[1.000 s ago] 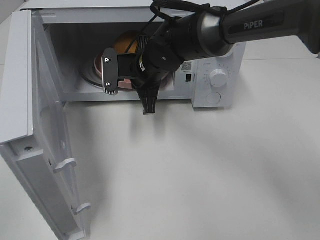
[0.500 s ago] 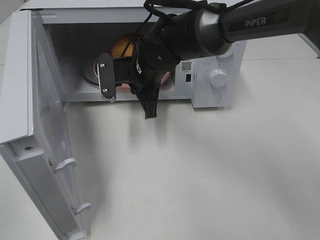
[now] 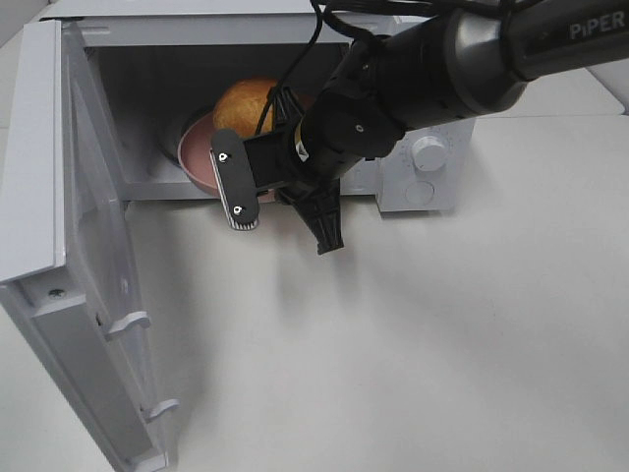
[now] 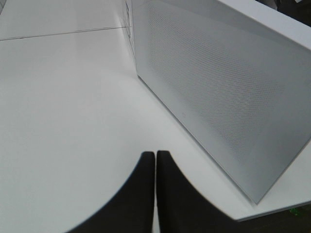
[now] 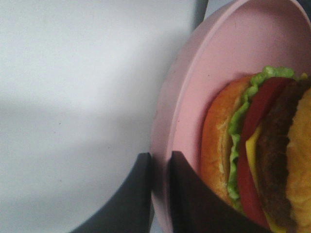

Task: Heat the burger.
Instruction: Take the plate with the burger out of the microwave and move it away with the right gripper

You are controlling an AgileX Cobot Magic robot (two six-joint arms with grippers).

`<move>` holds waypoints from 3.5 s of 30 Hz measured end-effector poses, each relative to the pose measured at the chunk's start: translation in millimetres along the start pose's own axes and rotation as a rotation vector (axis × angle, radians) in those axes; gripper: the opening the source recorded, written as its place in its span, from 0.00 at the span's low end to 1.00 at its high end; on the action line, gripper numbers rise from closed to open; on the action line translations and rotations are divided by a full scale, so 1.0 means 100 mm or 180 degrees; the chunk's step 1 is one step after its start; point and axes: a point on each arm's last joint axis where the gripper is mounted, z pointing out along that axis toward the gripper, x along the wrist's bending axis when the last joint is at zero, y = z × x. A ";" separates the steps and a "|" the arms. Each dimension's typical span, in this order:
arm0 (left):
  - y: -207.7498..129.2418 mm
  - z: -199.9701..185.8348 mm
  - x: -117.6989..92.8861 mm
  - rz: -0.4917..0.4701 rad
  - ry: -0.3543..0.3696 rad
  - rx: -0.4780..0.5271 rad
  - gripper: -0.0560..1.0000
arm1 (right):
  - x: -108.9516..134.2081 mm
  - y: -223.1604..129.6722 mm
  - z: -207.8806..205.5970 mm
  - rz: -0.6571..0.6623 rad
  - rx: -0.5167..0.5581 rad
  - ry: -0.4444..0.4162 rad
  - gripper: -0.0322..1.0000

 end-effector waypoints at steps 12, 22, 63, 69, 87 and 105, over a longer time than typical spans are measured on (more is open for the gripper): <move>0.00 0.00 0.00 0.0000 0.0000 0.0000 0.05 | 0.26 -0.09 -0.33 -0.0376 -0.0127 -0.0018 0.08; 0.00 0.00 0.00 0.0000 0.0000 0.0000 0.05 | 0.68 -0.27 -0.64 -0.0583 -0.0180 0.0080 0.08; 0.00 0.00 0.00 0.0000 0.0000 0.0000 0.05 | 1.55 -0.73 -1.21 0.0431 0.0186 0.0547 0.08; 0.00 0.00 0.00 0.0000 0.0000 0.0000 0.05 | 1.59 -0.78 -1.22 0.0895 0.0407 0.0619 0.08; 0.00 0.00 0.00 0.0000 0.0000 0.0000 0.05 | 1.68 -1.04 -1.24 0.2831 0.1275 0.0016 0.08; 0.00 0.00 0.00 0.0000 0.0000 0.0000 0.05 | 1.65 -1.40 -1.01 0.3500 0.1623 -0.0058 0.07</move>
